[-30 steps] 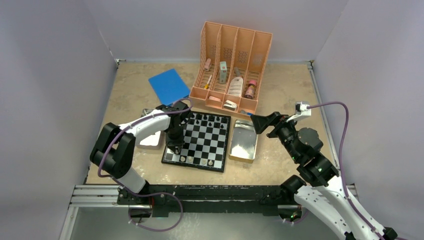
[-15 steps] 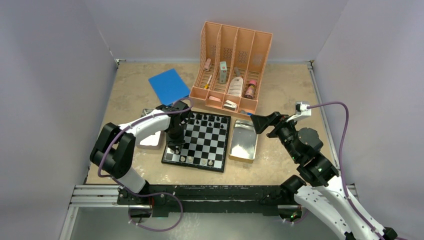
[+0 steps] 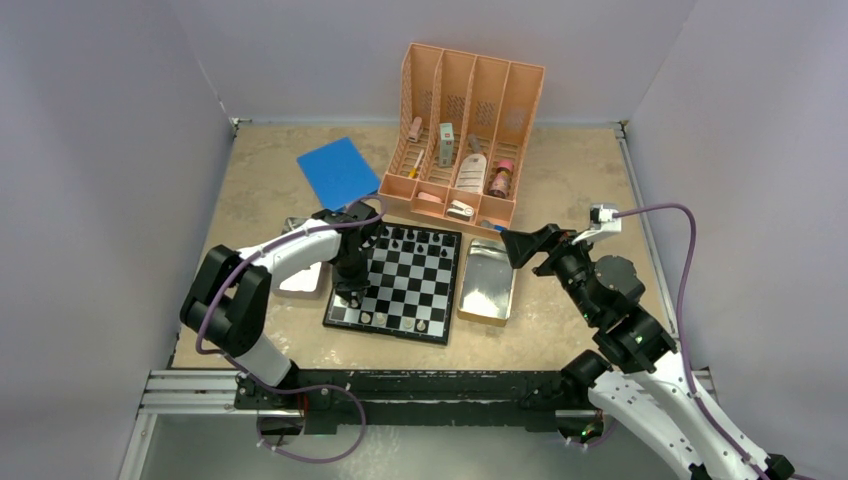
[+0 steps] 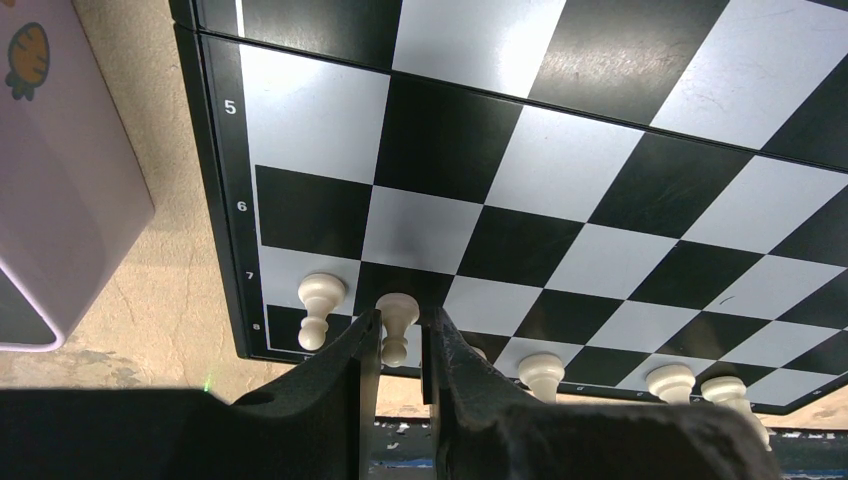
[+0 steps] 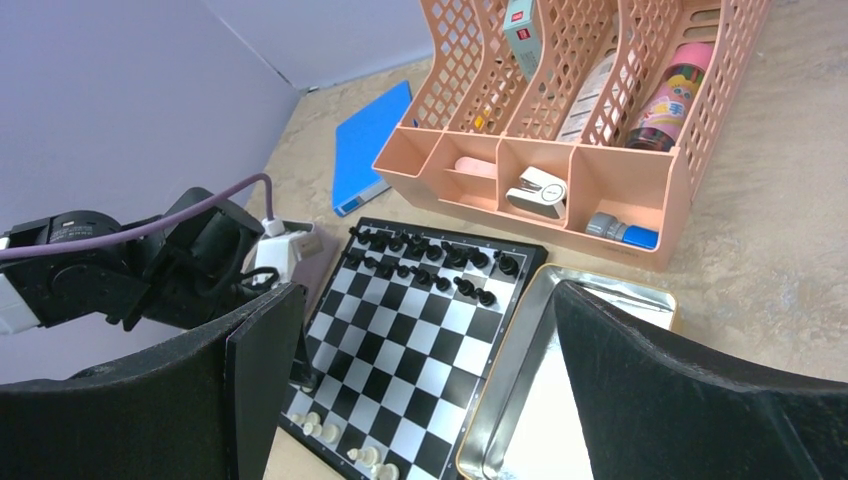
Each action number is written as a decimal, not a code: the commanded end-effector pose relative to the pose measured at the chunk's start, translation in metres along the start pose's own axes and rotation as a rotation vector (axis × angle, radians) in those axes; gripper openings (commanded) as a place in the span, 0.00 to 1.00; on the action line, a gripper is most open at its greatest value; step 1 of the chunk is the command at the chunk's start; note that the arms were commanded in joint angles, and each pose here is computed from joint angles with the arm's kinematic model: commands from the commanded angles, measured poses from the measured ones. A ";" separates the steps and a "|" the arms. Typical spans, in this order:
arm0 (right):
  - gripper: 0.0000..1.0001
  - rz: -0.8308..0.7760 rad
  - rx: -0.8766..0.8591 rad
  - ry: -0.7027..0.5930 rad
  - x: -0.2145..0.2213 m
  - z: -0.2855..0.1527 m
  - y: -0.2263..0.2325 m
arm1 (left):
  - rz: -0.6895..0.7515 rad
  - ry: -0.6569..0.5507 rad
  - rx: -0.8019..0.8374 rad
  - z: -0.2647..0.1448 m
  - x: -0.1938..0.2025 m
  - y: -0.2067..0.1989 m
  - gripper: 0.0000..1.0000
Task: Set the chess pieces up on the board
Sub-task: Place the chess piece on the chessboard, then pick up the chess piece from the storage box.
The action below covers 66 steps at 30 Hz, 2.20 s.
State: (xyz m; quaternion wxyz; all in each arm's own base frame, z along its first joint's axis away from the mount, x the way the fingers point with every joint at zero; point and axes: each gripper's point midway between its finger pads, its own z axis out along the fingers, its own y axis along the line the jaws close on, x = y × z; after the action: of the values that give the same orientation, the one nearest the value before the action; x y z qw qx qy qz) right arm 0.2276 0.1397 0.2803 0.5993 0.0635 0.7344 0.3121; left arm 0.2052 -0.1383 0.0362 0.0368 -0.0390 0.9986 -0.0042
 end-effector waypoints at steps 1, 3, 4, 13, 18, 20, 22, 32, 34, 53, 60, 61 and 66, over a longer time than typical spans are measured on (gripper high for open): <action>0.97 0.016 -0.034 -0.048 -0.013 0.001 0.009 | 0.004 -0.036 0.008 -0.001 -0.013 -0.004 0.20; 0.97 0.016 -0.035 -0.047 -0.012 0.001 0.009 | 0.006 -0.037 0.010 -0.002 -0.013 -0.005 0.20; 0.97 0.016 -0.035 -0.048 -0.013 0.001 0.009 | 0.005 -0.037 0.009 -0.002 -0.014 -0.004 0.20; 0.97 0.014 -0.035 -0.049 -0.012 0.001 0.009 | 0.003 -0.048 0.001 -0.004 -0.015 -0.003 0.20; 0.97 0.014 -0.035 -0.050 -0.013 0.001 0.009 | 0.007 -0.055 0.008 -0.006 -0.018 -0.005 0.20; 0.97 0.014 -0.034 -0.048 -0.012 0.001 0.009 | 0.011 -0.062 0.012 -0.009 -0.019 -0.006 0.22; 0.97 0.012 -0.035 -0.049 -0.013 0.001 0.009 | 0.013 -0.077 0.017 -0.014 -0.023 -0.007 0.24; 0.97 0.008 -0.034 -0.045 -0.013 0.001 0.010 | 0.011 -0.189 0.010 -0.044 -0.055 -0.006 0.28; 0.97 0.009 -0.034 -0.045 -0.013 0.001 0.010 | -0.001 -0.207 0.016 -0.049 -0.064 -0.003 0.28; 0.97 -0.005 -0.068 -0.040 -0.014 0.000 0.016 | -0.289 -0.391 0.005 -0.073 -0.165 0.085 0.24; 0.98 0.000 -0.097 -0.043 -0.015 -0.004 0.021 | -0.295 -0.373 -0.016 -0.059 -0.187 0.096 0.21; 0.98 0.000 -0.100 -0.042 -0.015 -0.005 0.021 | -0.297 -0.371 -0.022 -0.057 -0.189 0.098 0.20; 0.97 0.001 -0.106 -0.043 -0.014 -0.006 0.022 | -0.330 -0.339 -0.004 -0.041 -0.196 0.108 0.18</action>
State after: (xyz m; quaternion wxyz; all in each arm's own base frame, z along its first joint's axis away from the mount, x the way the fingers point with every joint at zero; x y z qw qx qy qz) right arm 0.2218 0.1458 0.2833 0.5960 0.0470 0.7303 0.3305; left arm 0.3711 -0.0255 0.0852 0.1855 -0.1959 0.9629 0.0106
